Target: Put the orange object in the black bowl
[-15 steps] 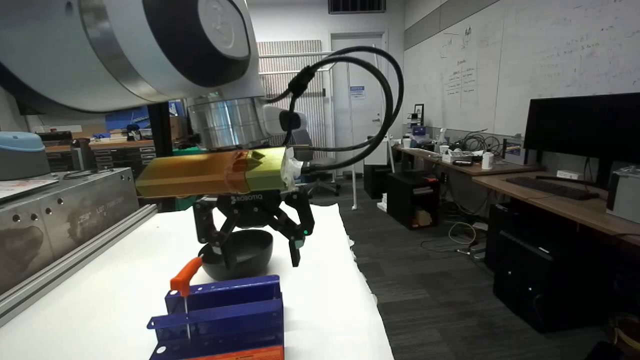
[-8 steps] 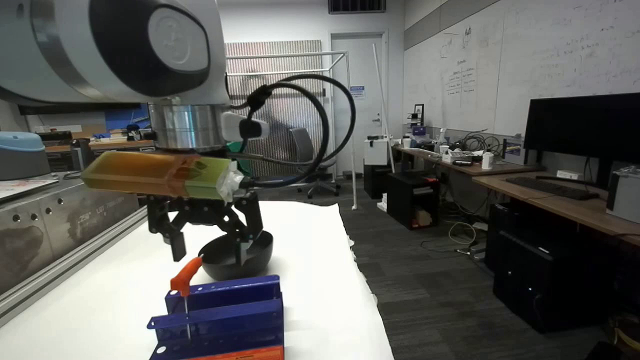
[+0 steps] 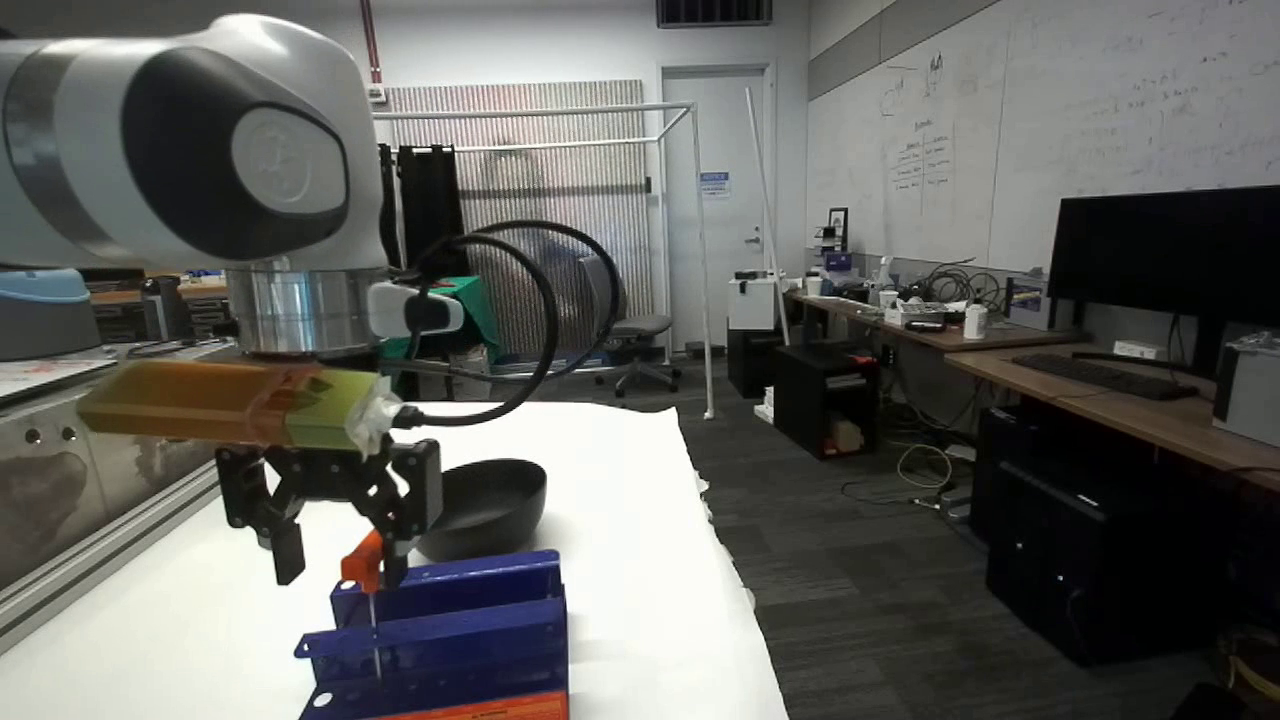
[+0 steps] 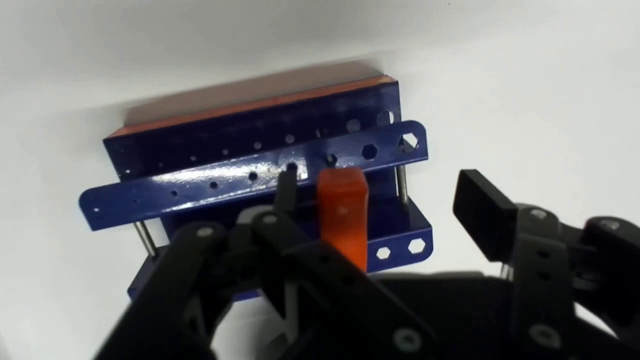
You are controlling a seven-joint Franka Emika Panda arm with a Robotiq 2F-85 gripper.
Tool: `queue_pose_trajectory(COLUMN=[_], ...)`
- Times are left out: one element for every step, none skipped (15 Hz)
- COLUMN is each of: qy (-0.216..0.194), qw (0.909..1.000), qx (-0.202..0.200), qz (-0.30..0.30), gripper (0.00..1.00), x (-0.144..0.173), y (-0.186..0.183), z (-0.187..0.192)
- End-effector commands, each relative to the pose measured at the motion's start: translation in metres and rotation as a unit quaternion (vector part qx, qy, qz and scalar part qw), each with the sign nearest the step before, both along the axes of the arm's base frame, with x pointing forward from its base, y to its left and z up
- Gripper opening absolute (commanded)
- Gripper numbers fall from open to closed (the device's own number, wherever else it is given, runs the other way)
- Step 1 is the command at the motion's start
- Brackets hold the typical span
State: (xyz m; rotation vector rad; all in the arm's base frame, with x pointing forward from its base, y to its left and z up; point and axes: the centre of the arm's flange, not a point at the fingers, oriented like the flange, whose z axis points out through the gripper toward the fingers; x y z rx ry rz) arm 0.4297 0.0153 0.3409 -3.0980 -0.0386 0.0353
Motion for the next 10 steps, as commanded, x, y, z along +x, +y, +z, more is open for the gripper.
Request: queue_pose_trajectory(qy=[0.001, 0.003, 0.004, 0.007, 0.005, 0.003, -0.001, -0.004, -0.007, -0.008], qw=[0.9999, 0.9998, 0.9997, 0.9997, 0.9995, 0.9993, 0.999, 0.9986, 0.9981, 0.9975], qx=[-0.015, -0.018, -0.022, -0.023, -0.031, -0.038, -0.046, -0.052, -0.06, -0.069], qz=[0.002, 0.002, 0.003, 0.004, 0.003, 0.002, -0.001, -0.002, -0.005, -0.007], gripper=[0.49, 0.42, 0.34, 0.27, 0.18, 0.12, 0.08, 0.08, 0.1, 0.11], x=[0.002, 0.002, 0.002, 0.002, 0.002, 0.002, 0.003, 0.003, 0.004, 0.004], y=[0.014, 0.015, 0.016, 0.017, 0.016, 0.015, 0.013, 0.013, 0.012, 0.012], z=[-0.005, -0.005, -0.004, -0.003, -0.001, 0.002, 0.005, 0.006, 0.011, 0.016])
